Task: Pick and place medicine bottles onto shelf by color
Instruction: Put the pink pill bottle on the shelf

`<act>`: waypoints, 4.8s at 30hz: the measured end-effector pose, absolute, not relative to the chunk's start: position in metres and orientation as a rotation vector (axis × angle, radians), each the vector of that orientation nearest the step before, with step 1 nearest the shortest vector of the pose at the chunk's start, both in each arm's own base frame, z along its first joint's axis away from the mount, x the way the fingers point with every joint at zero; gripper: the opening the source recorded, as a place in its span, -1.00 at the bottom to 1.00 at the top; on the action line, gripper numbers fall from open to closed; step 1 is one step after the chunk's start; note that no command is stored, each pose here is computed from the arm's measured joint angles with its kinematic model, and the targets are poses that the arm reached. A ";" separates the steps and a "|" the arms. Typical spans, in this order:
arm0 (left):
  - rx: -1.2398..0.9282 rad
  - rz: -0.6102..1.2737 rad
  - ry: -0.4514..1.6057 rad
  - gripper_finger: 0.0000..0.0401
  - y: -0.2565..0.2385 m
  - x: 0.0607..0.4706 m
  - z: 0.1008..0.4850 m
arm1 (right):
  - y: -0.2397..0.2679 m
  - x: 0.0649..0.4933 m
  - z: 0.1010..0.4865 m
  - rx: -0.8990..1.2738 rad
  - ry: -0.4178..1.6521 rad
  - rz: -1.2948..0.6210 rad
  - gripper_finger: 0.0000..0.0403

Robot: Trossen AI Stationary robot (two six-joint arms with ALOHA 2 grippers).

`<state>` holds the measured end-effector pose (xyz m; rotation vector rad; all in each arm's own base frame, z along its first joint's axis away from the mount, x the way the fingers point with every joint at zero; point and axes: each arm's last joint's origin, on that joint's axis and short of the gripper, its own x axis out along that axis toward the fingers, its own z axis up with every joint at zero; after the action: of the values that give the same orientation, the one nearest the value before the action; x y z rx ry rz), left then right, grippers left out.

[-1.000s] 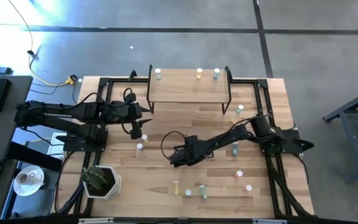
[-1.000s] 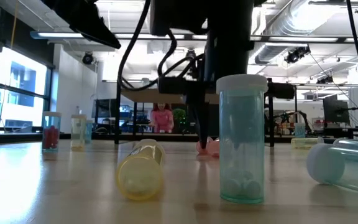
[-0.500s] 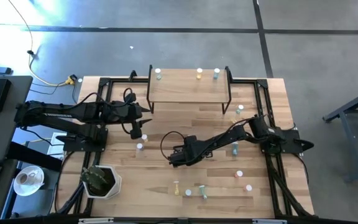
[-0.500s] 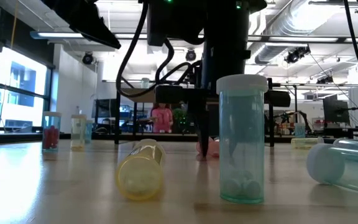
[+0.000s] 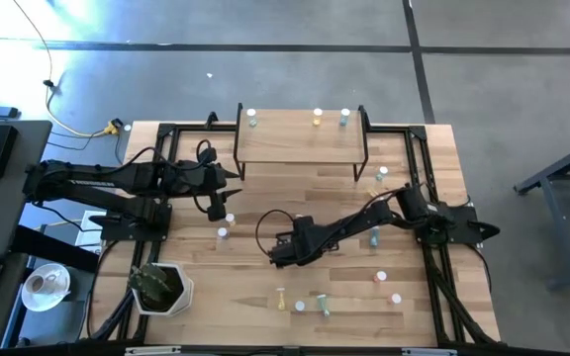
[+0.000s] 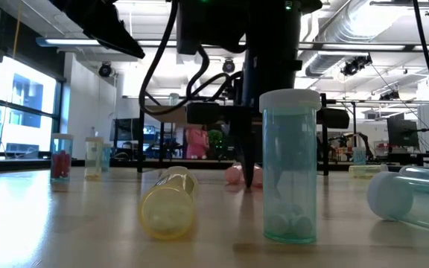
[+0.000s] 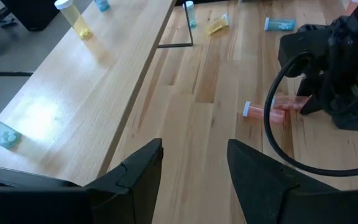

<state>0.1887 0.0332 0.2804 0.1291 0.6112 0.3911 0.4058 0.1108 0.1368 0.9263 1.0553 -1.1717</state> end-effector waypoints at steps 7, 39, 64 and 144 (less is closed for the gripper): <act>0.129 0.390 0.611 -0.14 0.033 0.189 0.280 | 0.116 0.404 0.136 0.913 1.053 -1.169 -0.53; 0.028 0.195 0.584 -0.14 0.027 0.191 0.289 | 0.144 0.377 0.211 0.553 0.861 -0.932 -0.54; 0.059 0.134 0.656 -0.14 0.057 0.237 0.298 | 0.070 0.369 0.321 -0.135 0.858 -0.385 -0.54; 0.072 0.157 0.439 -0.43 0.067 0.247 0.319 | -0.007 0.380 0.343 -0.130 0.761 -0.120 -0.50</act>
<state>0.2472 0.0673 0.3190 0.0716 0.4393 0.1569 0.3798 -0.0070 0.3433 -0.1295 0.7613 -0.1201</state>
